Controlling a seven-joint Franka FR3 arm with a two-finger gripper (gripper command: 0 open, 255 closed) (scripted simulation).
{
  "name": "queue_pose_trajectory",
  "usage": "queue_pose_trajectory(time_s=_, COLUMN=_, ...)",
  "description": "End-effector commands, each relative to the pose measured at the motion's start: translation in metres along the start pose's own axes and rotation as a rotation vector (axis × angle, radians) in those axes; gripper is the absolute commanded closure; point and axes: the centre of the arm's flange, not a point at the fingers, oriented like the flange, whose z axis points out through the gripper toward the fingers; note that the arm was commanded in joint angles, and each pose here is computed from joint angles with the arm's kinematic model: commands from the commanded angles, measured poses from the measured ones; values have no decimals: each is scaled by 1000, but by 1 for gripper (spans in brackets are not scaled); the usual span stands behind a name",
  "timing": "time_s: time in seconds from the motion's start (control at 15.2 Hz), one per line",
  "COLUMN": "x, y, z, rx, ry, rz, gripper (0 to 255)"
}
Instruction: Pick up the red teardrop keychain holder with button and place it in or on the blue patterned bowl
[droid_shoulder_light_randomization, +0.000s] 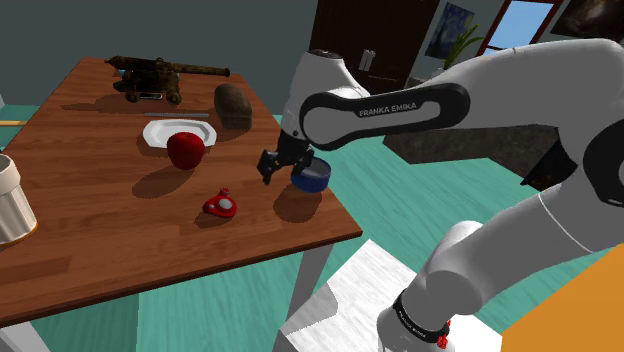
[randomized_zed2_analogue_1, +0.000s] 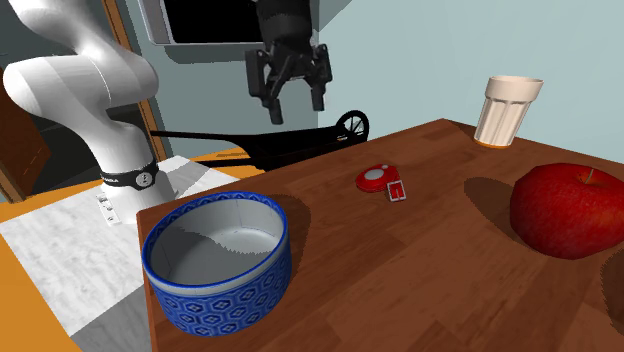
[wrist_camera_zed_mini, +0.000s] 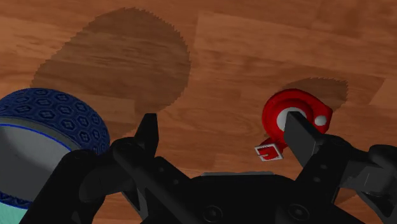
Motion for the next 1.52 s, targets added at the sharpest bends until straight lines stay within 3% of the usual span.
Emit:
queue_pose_trajectory(time_s=0.0, x=10, y=-17, z=17, rx=2, ry=11, rz=30, gripper=0)
queue_pose_trajectory(time_s=0.79, x=95, y=-108, z=105, rx=6, ry=73, rz=198, gripper=0)
queue_pose_trajectory(time_s=1.45, x=99, y=-109, z=146, rx=6, ry=74, rz=199, gripper=0)
